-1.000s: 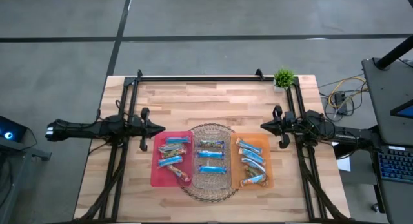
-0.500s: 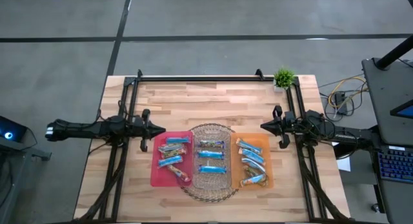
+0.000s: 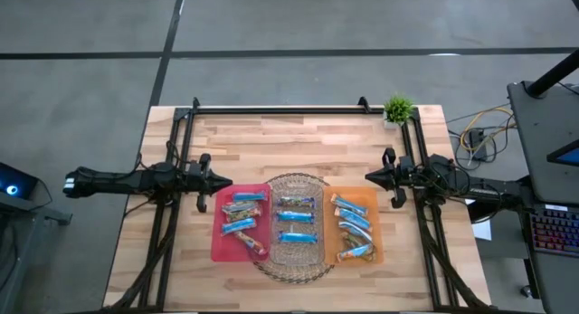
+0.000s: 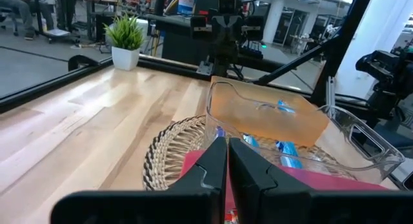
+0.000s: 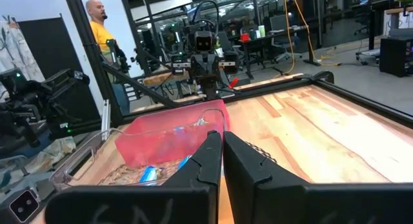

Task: Pick and place Granola Bars by type
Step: Return to Home Position

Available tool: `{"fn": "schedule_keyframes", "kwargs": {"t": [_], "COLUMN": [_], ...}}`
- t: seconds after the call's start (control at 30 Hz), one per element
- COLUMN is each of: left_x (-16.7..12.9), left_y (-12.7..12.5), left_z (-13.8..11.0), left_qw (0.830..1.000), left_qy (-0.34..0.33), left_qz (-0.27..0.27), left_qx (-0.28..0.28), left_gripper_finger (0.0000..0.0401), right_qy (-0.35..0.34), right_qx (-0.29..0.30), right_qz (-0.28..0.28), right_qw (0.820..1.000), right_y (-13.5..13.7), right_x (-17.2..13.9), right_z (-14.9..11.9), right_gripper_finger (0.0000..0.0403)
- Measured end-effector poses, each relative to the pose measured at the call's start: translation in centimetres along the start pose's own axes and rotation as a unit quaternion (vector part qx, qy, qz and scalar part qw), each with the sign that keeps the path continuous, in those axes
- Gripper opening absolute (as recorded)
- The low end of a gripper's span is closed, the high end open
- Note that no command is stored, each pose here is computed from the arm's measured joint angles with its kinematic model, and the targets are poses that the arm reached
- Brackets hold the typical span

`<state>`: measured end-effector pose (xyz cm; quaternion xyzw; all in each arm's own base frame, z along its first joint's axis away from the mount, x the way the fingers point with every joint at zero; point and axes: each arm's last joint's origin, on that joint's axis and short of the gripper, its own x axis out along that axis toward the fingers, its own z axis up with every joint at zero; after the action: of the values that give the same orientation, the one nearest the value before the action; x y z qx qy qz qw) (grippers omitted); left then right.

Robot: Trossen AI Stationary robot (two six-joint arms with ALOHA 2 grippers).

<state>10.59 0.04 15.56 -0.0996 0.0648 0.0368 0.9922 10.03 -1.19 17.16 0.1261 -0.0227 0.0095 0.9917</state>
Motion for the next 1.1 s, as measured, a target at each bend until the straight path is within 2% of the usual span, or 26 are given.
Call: {"fn": "schedule_keyframes", "kwargs": {"t": [1.1], "left_x": [0.02], "left_y": [-0.01], "left_z": [0.16], "left_qw": [1.000], "left_qy": [-0.013], "left_qz": [0.001], "left_qx": [0.000], "left_gripper_finger": [0.0000], "right_qy": [0.000], "right_qx": [0.000], "right_qz": [0.000], "right_qw": [1.000], "right_y": [0.00], "right_x": [0.00], "right_z": [0.00], "right_gripper_finger": [0.0009]}}
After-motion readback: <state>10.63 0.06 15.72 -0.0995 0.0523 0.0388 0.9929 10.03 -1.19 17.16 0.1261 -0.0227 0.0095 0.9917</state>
